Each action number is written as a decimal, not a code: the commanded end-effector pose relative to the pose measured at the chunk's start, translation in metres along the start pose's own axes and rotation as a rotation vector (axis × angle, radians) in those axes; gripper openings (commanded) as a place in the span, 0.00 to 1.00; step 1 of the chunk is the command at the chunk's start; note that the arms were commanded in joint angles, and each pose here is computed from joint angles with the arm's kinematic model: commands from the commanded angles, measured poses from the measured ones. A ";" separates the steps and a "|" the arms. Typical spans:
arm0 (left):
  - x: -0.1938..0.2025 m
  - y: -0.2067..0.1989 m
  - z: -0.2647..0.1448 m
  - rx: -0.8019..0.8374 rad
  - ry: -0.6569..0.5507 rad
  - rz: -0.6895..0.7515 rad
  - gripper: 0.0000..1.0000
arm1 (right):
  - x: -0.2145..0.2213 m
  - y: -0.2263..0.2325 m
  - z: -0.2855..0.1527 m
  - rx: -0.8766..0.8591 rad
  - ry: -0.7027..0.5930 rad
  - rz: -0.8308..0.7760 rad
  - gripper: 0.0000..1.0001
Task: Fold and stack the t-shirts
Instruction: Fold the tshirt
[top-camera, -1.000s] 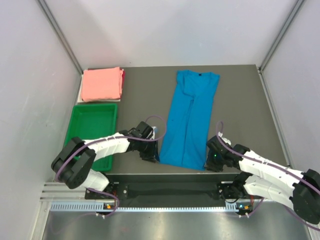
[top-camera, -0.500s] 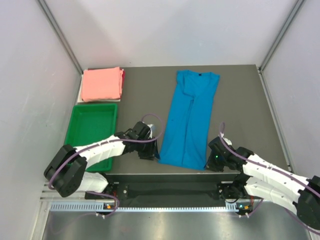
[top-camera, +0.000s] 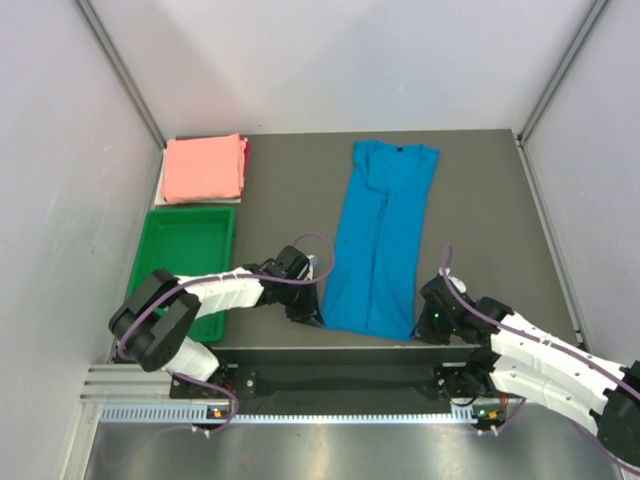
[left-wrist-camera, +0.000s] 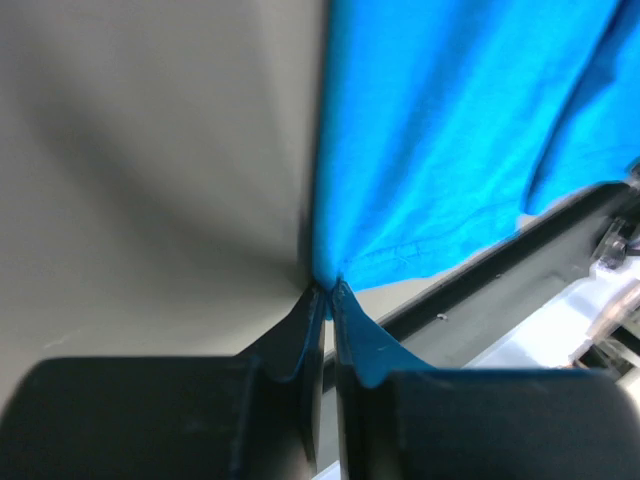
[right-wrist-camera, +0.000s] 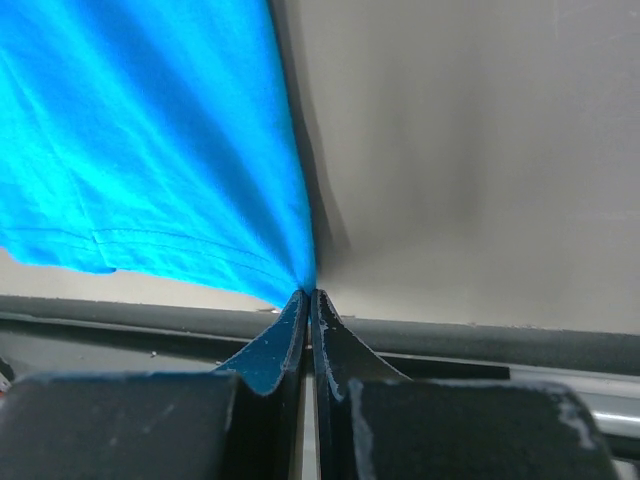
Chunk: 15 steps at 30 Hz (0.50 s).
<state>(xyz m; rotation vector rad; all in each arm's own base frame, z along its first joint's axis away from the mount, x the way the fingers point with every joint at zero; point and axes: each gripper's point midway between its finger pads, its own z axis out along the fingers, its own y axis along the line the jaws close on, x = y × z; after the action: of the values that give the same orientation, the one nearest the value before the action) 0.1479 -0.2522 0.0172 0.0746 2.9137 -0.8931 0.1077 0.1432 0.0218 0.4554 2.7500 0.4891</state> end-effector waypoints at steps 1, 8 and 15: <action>0.005 -0.012 0.008 0.053 0.021 0.009 0.03 | 0.004 -0.012 -0.004 0.045 0.002 -0.029 0.00; 0.016 -0.025 -0.006 0.017 -0.011 0.020 0.00 | 0.007 -0.016 -0.023 0.073 0.033 -0.042 0.00; 0.038 -0.029 -0.001 -0.018 0.002 0.038 0.00 | 0.009 -0.016 -0.032 0.047 0.024 -0.044 0.00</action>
<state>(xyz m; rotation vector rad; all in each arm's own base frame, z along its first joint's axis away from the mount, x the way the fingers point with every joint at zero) 0.1126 -0.2764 0.0302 0.1622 2.9033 -0.8977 0.0876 0.1220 0.0314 0.4474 2.7921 0.4103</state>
